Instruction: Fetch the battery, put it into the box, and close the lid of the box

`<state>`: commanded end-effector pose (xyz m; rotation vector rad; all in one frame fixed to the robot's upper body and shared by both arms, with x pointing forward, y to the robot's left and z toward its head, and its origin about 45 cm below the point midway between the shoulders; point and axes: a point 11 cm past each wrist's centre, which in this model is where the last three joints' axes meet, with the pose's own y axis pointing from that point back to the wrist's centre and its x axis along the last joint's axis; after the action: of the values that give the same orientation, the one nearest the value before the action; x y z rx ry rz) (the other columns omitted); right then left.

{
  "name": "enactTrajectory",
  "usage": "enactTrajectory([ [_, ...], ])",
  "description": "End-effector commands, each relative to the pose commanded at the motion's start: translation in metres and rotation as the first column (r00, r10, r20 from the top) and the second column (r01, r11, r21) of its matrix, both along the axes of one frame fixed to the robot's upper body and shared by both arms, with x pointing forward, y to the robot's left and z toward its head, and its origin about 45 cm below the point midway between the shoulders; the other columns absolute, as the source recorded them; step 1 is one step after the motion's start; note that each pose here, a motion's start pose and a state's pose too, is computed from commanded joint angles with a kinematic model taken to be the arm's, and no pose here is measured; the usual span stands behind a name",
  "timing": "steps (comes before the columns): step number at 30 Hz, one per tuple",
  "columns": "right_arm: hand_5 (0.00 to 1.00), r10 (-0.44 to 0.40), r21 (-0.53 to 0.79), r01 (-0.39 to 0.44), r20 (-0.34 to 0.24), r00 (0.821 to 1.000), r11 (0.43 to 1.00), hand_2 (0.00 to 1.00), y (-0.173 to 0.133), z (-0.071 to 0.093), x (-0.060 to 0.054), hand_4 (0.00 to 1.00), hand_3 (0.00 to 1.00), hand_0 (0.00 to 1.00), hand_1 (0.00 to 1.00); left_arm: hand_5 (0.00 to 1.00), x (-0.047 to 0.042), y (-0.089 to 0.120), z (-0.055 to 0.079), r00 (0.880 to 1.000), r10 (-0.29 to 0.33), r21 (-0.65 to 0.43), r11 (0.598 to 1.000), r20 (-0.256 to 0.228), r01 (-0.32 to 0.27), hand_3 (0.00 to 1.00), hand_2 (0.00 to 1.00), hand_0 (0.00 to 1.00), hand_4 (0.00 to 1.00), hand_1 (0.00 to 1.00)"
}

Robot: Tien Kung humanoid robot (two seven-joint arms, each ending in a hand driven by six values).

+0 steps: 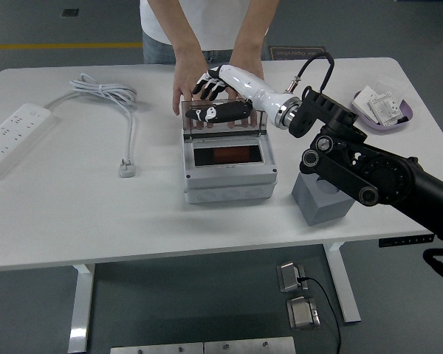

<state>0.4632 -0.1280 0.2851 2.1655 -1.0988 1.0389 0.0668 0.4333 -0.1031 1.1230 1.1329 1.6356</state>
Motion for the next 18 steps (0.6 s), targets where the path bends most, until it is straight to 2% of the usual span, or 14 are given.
enactTrajectory([
  [4, 0.551, -0.014, 0.005, 0.014, -0.006, 1.000, 1.000, 0.613, 0.002, 0.006, 0.013, 0.925, 0.658, 0.714, 0.586, 0.186, 0.0030, 0.001, 0.001, 1.000, -0.003, 0.003, 1.000, 0.003, 0.003, 0.652, 0.636, 0.632, 0.629, 0.686],
  [8, 0.551, -0.033, -0.010, 0.032, -0.030, 0.999, 0.999, 0.613, 0.000, 0.004, 0.024, 0.925, 0.658, 0.714, 0.586, 0.186, 0.0068, 0.004, 0.003, 1.000, -0.007, 0.008, 1.000, 0.007, 0.007, 0.652, 0.636, 0.632, 0.629, 0.686],
  [14, 0.553, -0.102, -0.050, 0.098, -0.069, 0.992, 0.994, 0.613, -0.025, -0.011, 0.038, 0.925, 0.661, 0.716, 0.588, 0.186, 0.0125, 0.006, 0.005, 1.000, -0.013, 0.014, 1.000, 0.010, 0.013, 0.652, 0.636, 0.632, 0.629, 0.686],
  [18, 0.554, -0.155, -0.085, 0.148, -0.088, 0.984, 0.985, 0.613, -0.050, -0.025, 0.042, 0.923, 0.661, 0.716, 0.594, 0.187, 0.0163, 0.007, 0.006, 1.000, -0.018, 0.015, 1.000, 0.013, 0.018, 0.652, 0.636, 0.632, 0.629, 0.686],
])
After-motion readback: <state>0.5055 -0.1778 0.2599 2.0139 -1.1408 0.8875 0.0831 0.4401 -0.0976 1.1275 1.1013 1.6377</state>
